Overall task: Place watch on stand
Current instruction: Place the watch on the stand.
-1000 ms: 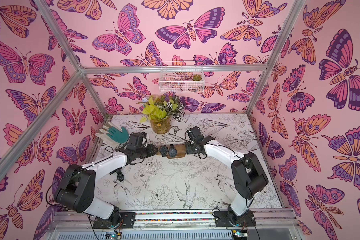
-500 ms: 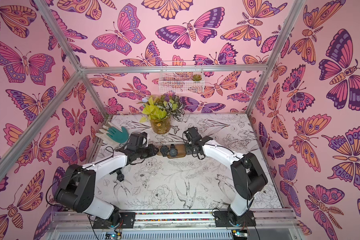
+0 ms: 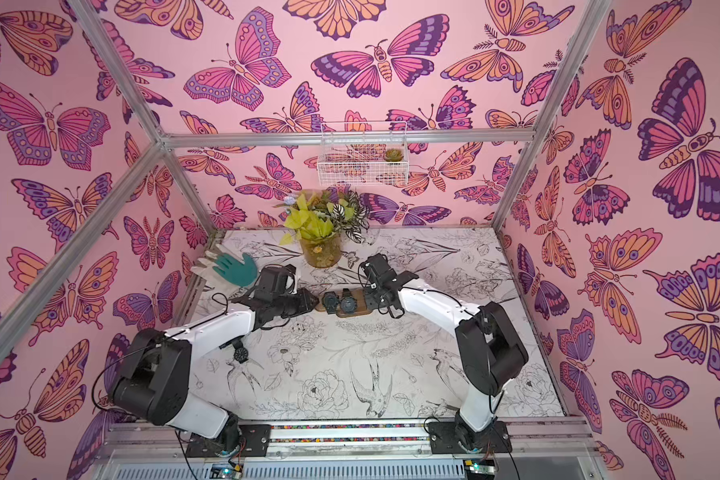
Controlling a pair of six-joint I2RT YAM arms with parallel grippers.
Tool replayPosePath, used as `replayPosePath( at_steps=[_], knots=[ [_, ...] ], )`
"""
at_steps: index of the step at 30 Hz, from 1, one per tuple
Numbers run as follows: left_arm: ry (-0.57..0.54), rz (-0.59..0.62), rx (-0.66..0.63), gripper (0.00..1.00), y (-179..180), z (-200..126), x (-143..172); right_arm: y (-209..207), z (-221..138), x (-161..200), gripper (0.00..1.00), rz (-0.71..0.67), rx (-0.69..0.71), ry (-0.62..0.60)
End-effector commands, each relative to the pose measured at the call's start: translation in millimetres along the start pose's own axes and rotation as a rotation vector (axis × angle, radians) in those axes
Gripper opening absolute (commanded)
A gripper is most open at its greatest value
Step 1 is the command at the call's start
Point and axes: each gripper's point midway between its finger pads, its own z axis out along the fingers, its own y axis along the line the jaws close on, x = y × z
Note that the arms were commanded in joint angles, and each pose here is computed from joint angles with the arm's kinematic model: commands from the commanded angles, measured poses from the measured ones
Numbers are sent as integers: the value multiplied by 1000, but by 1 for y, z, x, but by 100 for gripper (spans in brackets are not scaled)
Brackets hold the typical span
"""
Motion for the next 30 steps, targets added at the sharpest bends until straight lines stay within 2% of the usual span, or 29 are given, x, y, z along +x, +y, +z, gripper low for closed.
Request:
replayPosePath(
  at_steps=[1, 11, 18, 24, 30],
  knots=[
    [-5, 22, 40, 30, -12, -3, -4, 20, 3, 0, 48, -28, -51, 14],
    [-9, 23, 40, 30, -13, -4, -5, 37, 0, -1, 48, -40, -109, 1],
    [-13, 24, 33, 30, -13, -6, -6, 23, -13, -7, 53, -27, -65, -37],
    [-12, 23, 33, 31, -13, -6, -6, 13, -13, -11, 41, 14, -58, -47],
    [-8, 24, 29, 31, -13, -6, -5, 19, -4, -9, 42, 16, -89, -20]
  ],
)
